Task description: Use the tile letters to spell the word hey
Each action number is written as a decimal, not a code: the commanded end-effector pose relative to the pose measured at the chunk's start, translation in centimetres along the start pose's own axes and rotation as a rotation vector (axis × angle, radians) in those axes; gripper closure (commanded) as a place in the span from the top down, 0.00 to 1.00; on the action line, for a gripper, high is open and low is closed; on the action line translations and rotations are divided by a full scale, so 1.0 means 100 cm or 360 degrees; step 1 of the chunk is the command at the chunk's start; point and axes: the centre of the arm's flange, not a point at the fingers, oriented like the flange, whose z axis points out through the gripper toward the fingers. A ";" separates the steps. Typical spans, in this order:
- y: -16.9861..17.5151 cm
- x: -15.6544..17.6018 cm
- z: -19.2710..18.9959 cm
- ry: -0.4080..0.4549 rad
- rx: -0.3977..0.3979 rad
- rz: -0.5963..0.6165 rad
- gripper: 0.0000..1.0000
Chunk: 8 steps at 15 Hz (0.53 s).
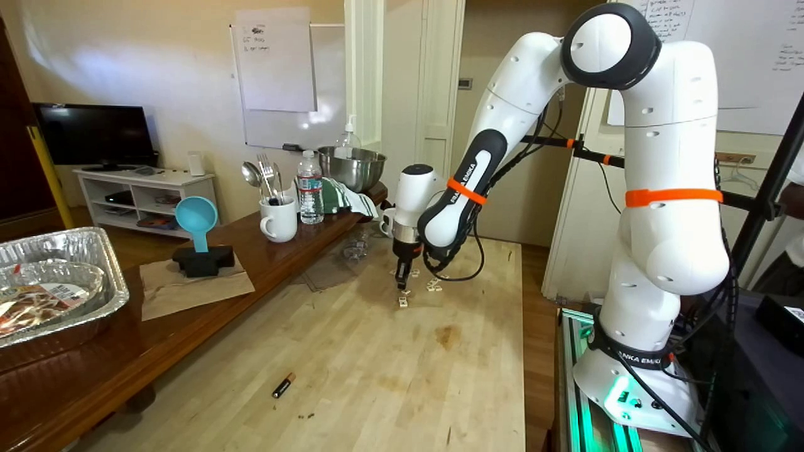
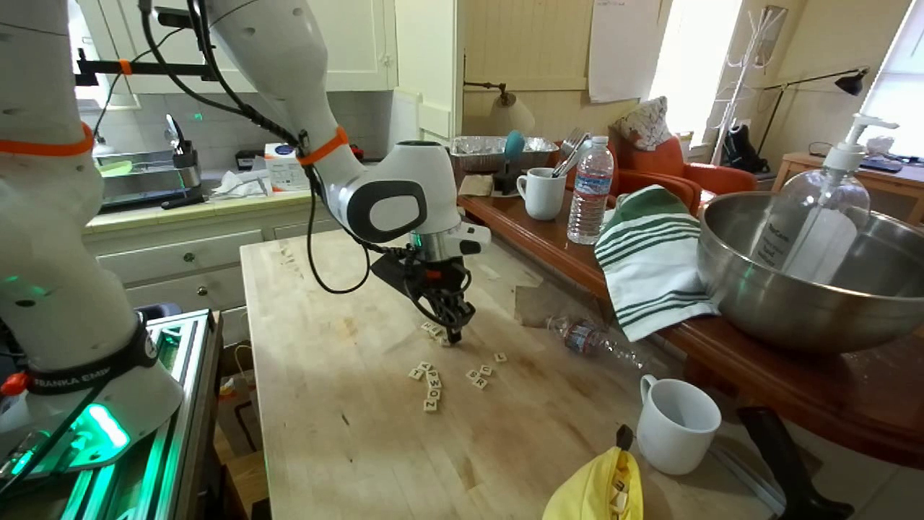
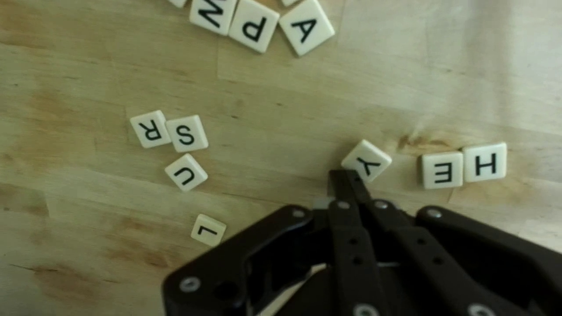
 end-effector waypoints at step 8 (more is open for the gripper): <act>-0.002 -0.005 0.005 0.0000 -0.0009 0.0026 0.00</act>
